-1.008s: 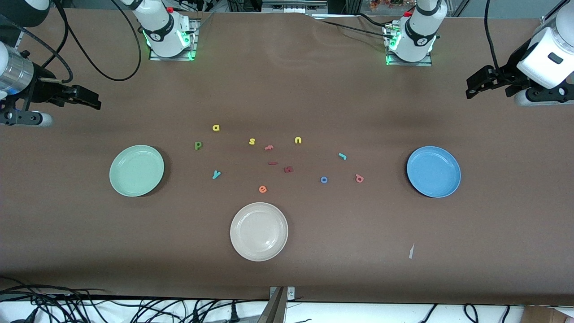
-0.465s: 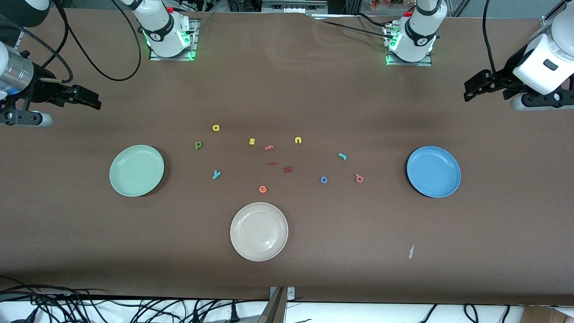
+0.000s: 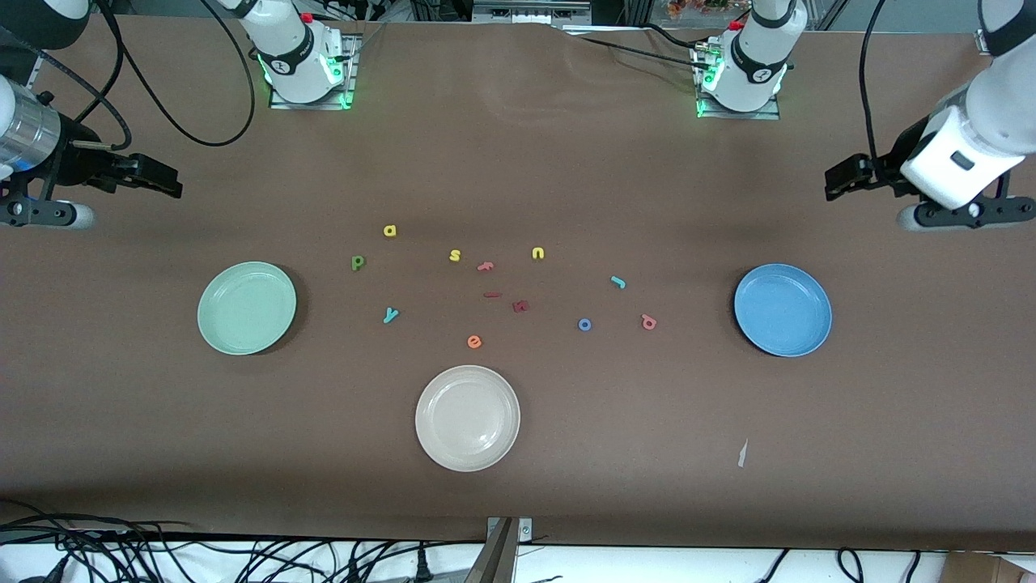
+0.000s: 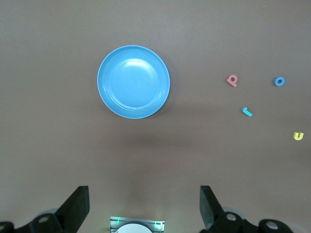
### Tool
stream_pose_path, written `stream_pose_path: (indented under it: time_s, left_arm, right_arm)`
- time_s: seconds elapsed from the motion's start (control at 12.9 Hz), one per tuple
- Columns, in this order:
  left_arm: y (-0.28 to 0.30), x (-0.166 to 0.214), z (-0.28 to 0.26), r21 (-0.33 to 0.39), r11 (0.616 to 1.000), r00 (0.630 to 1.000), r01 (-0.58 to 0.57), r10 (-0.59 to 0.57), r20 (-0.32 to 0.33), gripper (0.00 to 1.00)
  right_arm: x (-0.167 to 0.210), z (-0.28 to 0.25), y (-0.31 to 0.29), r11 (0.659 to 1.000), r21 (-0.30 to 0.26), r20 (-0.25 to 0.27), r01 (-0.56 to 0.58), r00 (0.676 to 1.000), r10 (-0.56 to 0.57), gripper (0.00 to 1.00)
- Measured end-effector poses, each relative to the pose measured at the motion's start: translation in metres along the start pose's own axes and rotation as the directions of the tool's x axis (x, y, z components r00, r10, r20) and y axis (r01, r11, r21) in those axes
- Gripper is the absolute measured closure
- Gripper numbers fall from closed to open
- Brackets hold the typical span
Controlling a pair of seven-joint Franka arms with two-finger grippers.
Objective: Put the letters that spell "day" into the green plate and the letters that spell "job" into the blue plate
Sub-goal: 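Move the left gripper toward the pink p while the right gripper reaches letters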
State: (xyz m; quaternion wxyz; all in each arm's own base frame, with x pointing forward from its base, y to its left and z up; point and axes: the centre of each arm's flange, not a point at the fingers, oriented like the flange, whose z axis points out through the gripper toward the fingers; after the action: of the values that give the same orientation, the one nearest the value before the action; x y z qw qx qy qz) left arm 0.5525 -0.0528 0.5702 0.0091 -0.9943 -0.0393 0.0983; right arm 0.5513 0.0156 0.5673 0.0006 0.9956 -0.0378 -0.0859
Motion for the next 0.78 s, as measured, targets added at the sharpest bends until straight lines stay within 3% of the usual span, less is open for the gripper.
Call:
stream_pose_path:
  time_s: [0.31,0.78]
  left_arm:
    - [0.003,0.009,0.031,0.009,1.000,0.999,-0.004,0.004,0.049,0.00]
    - [0.065,0.048,0.132,-0.007,0.996,0.991,-0.094,0.093,-0.093,0.00]
  right_arm:
    - [0.003,0.007,0.004,1.000,0.001,0.020,0.017,1.000,-0.017,0.00]
    - [0.021,0.046,-0.017,0.994,0.006,0.105,0.109,0.988,-0.109,0.00]
